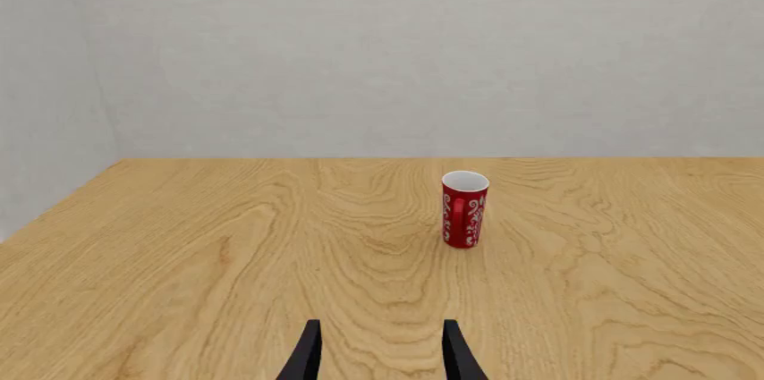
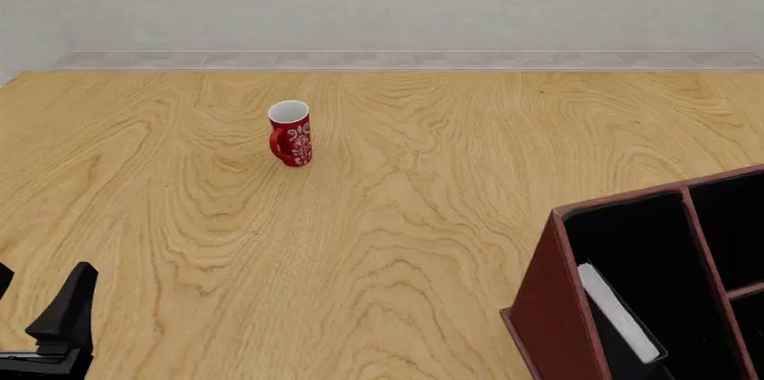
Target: Pick up the book and place it in the left compartment of the caddy.
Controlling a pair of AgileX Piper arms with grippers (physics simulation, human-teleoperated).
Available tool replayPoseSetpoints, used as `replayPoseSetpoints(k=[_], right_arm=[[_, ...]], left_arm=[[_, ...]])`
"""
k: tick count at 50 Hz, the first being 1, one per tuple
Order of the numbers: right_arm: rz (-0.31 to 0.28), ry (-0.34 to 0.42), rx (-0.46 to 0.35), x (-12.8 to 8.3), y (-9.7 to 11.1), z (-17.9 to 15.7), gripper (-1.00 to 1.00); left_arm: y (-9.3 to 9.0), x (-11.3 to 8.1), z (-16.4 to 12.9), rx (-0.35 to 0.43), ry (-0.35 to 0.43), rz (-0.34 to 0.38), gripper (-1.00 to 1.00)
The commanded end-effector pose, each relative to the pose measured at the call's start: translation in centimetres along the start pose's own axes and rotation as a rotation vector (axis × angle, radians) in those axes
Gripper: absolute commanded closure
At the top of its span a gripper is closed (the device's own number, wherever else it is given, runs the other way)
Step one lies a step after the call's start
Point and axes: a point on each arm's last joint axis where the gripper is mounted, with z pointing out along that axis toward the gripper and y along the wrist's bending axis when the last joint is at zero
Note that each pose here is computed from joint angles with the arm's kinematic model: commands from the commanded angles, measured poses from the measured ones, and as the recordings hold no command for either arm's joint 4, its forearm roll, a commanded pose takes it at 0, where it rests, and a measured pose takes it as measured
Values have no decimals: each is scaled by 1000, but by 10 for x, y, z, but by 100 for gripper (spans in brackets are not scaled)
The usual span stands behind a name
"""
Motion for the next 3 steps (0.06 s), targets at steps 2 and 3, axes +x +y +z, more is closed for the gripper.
replayPoseSetpoints(k=[2, 3], right_arm=[[-22, -134, 4, -14, 0, -35, -100], [-43, -174, 8, -17, 0, -46, -100]], left_arm=[[0, 0, 0, 0, -1, 0, -100], [0, 0, 0, 0, -1, 0, -100]])
